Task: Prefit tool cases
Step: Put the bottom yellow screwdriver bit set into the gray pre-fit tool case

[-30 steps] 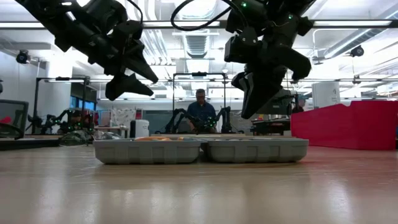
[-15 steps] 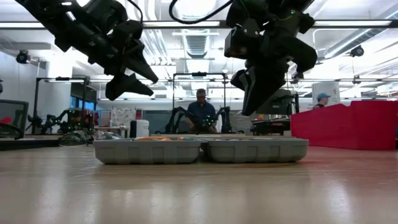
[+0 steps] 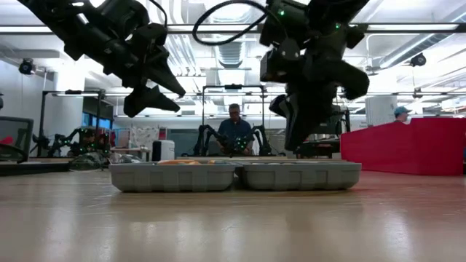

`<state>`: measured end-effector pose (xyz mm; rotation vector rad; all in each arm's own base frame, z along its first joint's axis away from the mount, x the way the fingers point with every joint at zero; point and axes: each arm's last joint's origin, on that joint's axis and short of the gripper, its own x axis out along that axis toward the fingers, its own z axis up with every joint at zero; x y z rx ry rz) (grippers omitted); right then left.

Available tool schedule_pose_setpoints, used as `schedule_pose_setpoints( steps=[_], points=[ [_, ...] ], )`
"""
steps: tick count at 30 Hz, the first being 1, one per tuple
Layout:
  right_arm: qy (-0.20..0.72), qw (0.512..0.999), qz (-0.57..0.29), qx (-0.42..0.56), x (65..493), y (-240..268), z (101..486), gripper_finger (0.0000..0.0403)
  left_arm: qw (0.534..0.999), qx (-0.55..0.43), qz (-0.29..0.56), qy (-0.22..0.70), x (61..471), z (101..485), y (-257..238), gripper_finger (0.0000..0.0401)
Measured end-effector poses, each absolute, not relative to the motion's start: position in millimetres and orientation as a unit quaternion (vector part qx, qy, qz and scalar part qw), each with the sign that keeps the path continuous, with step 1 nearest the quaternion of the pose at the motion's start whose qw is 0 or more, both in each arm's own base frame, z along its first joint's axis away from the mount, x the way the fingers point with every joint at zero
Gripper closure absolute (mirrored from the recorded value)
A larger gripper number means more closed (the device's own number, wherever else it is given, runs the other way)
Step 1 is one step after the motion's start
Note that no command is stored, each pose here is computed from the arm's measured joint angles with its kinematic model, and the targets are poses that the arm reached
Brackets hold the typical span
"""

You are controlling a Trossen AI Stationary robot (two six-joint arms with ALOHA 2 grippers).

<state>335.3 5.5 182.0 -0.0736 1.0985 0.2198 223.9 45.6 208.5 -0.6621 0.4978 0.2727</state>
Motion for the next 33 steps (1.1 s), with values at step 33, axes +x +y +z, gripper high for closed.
schedule_pose_setpoints(
  steps=[33],
  points=[
    [0.496, 0.862, 0.095, -0.043, 348, -15, 193, 0.0403, 0.902, -0.336, 0.112, 0.248, 223, 209, 44, 0.0197]
  ],
)
